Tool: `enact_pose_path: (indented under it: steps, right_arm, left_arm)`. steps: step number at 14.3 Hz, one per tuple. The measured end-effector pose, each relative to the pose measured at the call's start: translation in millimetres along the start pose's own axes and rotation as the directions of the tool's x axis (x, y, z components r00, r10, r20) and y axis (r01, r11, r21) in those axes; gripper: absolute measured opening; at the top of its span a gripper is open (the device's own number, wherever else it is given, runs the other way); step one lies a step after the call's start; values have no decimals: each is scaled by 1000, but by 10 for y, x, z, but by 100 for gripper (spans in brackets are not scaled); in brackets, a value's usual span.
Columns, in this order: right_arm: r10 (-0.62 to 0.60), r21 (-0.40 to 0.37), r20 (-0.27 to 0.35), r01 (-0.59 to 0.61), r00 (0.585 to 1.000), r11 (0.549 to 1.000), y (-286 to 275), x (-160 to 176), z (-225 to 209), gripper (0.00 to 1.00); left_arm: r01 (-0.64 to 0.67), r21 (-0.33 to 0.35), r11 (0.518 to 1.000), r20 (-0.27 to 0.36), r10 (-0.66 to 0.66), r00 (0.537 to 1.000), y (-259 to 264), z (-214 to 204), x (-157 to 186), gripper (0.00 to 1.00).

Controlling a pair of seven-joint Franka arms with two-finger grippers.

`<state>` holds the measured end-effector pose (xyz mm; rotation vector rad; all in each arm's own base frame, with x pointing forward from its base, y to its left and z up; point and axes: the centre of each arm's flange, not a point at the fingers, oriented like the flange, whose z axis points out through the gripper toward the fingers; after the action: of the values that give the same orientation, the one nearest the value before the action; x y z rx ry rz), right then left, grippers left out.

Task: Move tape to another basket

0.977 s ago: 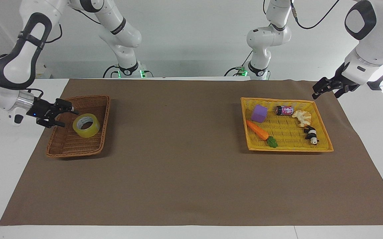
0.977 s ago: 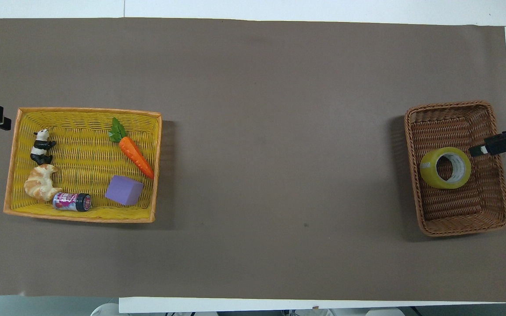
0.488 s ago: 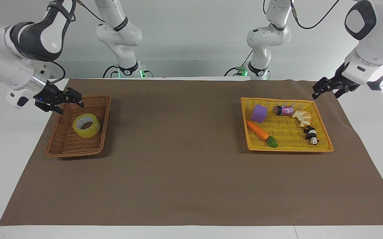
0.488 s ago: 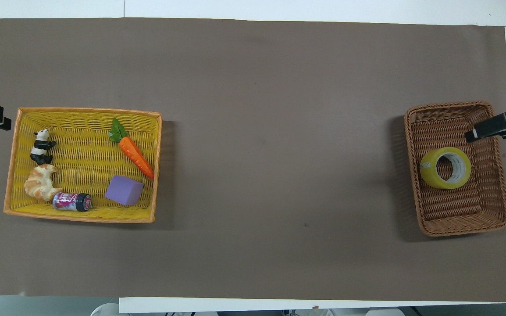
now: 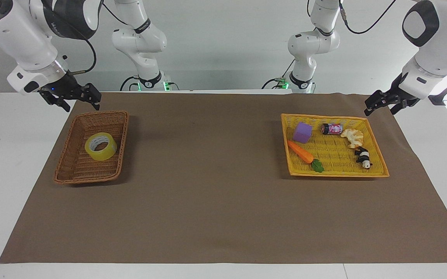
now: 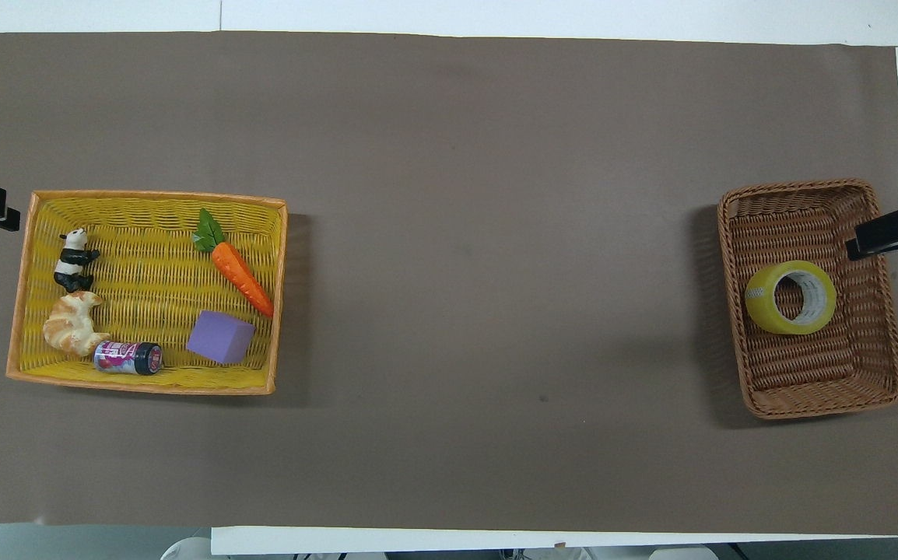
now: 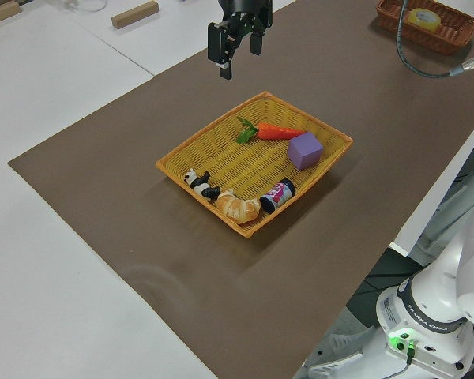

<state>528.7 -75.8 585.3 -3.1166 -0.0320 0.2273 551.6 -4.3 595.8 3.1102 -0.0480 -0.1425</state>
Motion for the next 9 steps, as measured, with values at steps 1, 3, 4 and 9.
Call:
enact_pose_path:
  steps: [1, 3, 4, 9]
  right_arm:
    - [12, 0, 11, -12, 1000, 1000, -3, 1, 1, 100]
    - [46, -3, 10, -46, 999, 999, 16, 29, -11, 100]
    - [59, -3, 7, -59, 998, 998, 37, 42, -35, 100]
    - [70, -9, 7, -70, 998, 998, 86, 106, -135, 100]
  left_arm:
    - [0, 0, 1000, 0, 0, 1000, 0, 0, 0, 100]
    - [0, 0, 1000, 0, 0, 1000, 0, 1, 0, 100]
    - [0, 0, 1000, 2, 0, 1000, 1, 2, -3, 100]
    - [-10, 3, 1000, 29, 10, 1000, 67, -97, -151, 100]
